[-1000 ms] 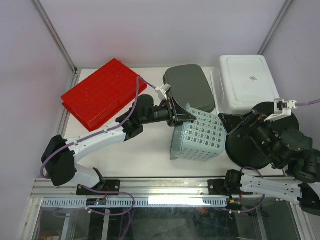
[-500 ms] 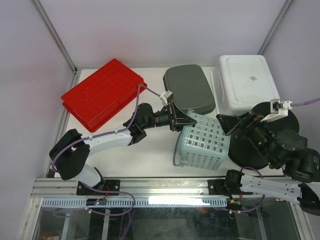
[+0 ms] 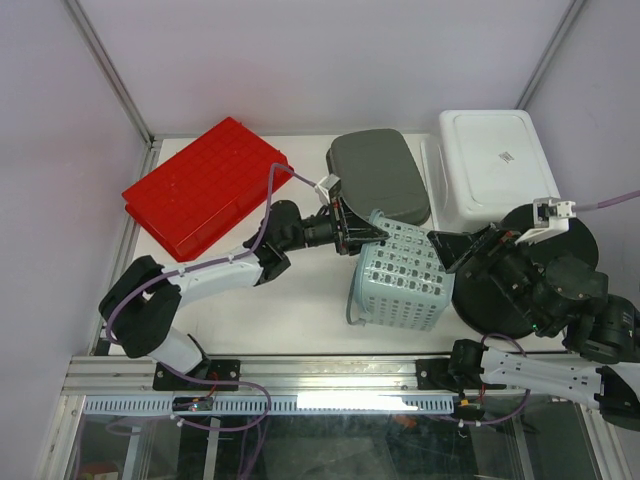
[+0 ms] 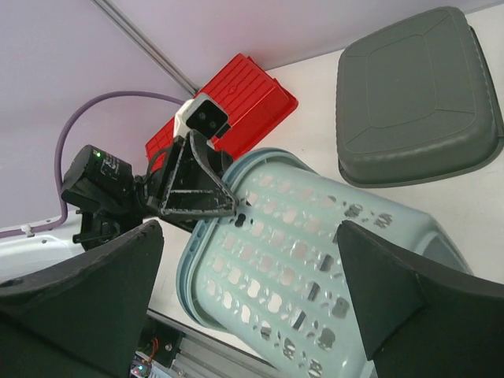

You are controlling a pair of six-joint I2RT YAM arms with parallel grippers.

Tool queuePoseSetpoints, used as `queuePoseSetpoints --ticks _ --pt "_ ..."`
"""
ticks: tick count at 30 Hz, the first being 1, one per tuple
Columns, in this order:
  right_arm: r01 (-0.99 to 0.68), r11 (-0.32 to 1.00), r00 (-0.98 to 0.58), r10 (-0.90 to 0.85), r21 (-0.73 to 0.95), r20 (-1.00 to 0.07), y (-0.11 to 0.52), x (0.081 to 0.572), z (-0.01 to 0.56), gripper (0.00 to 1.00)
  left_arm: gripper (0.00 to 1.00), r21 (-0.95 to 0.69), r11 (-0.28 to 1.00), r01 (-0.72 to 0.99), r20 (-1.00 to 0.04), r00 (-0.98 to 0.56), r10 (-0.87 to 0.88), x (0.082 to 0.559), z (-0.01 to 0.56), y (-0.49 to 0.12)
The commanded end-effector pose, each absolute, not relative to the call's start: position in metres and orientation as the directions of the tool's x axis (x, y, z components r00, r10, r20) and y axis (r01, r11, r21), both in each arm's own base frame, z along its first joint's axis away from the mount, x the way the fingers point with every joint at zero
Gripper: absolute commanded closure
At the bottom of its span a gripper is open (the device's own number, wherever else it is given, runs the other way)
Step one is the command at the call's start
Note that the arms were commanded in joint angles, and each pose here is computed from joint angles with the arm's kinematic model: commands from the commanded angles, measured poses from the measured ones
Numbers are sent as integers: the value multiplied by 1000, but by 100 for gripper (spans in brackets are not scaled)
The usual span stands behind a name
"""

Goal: Turn the large container upside down

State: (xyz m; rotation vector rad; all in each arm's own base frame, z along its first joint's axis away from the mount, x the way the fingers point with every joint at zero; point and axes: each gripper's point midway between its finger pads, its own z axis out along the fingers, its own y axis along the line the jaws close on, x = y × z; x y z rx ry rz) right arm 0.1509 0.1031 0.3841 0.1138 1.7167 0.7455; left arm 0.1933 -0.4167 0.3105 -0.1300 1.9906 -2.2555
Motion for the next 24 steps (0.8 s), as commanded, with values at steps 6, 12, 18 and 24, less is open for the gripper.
queuePoseSetpoints --ticks 6,12,18,24 --pt "-332 770 -298 462 544 -835 114 151 392 4 100 -954 -247 171 -129 -976 -178 188 376 -398" --pt "-335 759 -282 485 559 -828 106 150 399 4 100 -949 -275 155 -112 -980 -168 191 384 -414" --pt "-346 755 -265 491 557 -830 103 149 409 4 100 -935 -331 126 -87 -988 -128 191 395 -441" --pt "-358 753 -259 488 552 -834 107 150 415 4 100 -918 -394 46 -12 -996 -90 192 386 -453"
